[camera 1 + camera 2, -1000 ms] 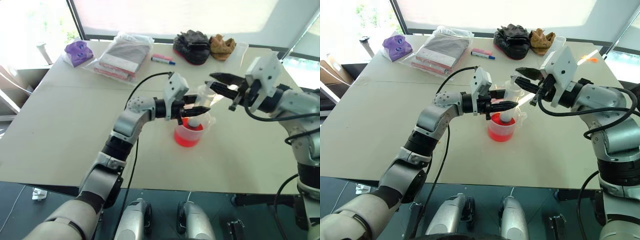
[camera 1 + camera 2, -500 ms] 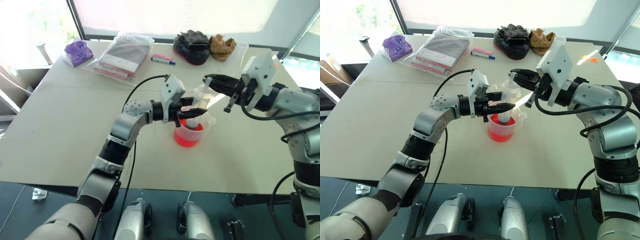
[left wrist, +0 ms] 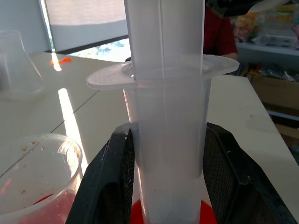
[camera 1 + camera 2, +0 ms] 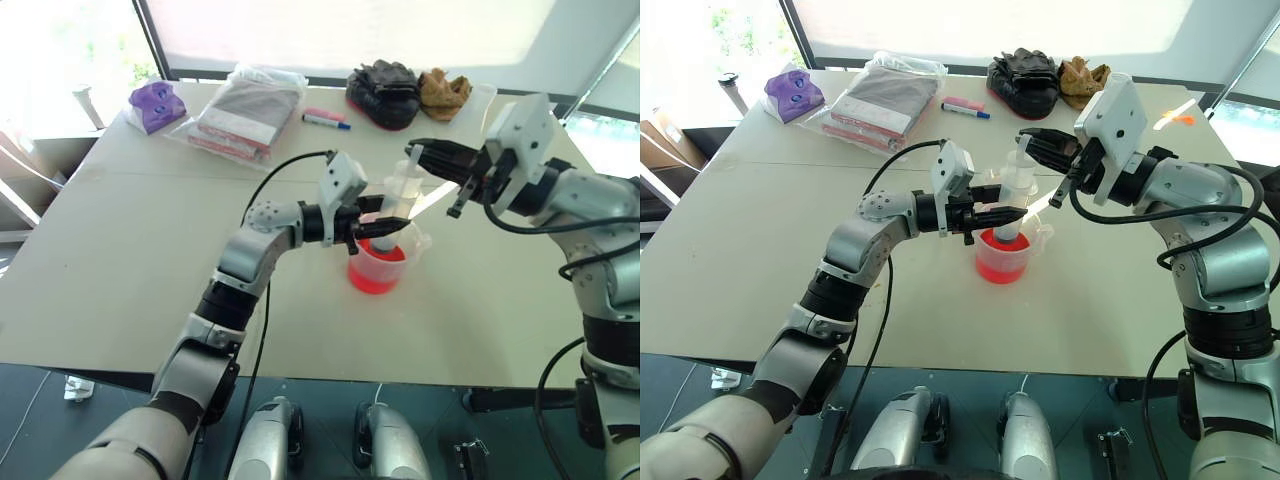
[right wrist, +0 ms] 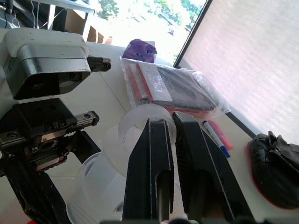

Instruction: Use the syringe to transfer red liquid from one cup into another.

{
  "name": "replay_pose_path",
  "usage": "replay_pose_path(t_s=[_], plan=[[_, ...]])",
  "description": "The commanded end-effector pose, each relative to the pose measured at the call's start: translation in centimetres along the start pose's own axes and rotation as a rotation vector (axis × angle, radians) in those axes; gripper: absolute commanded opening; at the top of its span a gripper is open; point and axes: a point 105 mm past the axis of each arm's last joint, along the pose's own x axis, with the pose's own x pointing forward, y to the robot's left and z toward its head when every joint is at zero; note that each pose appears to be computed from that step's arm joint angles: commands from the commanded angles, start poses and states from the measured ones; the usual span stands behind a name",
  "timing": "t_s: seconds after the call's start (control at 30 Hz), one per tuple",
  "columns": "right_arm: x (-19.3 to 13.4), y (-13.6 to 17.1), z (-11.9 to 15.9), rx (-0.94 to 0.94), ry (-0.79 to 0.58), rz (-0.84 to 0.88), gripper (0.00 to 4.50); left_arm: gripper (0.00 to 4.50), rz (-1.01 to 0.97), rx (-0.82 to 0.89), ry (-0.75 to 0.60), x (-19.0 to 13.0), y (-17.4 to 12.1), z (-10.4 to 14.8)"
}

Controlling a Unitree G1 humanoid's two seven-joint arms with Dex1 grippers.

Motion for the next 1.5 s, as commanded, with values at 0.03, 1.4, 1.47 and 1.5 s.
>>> replay_pose_path(t_s=[0.03, 1.4, 1.47, 1.5], plan=[[-1.1, -1.6, 2.4, -0.092, -0.049, -0.075, 0.04, 1.55, -0.073, 0.025, 0.001, 1.5, -1.4, 0.6], [-7.1, -4.8, 2.4, -0.105, 0.024, -0.301, 3.50, 1.55, 0.257, 0.069, -0.169, 0.4, 8.7, 16.6], [-6.6, -5.4, 2.7, -0.135, 0.002, -0.321, 3.50, 1.55, 0.274, 0.081, -0.162, 0.9, 9.3, 15.7], [-6.3, -5.7, 2.8, -0.152, -0.008, -0.332, 3.50, 1.55, 0.272, 0.072, -0.162, 1.1, 9.5, 15.0]])
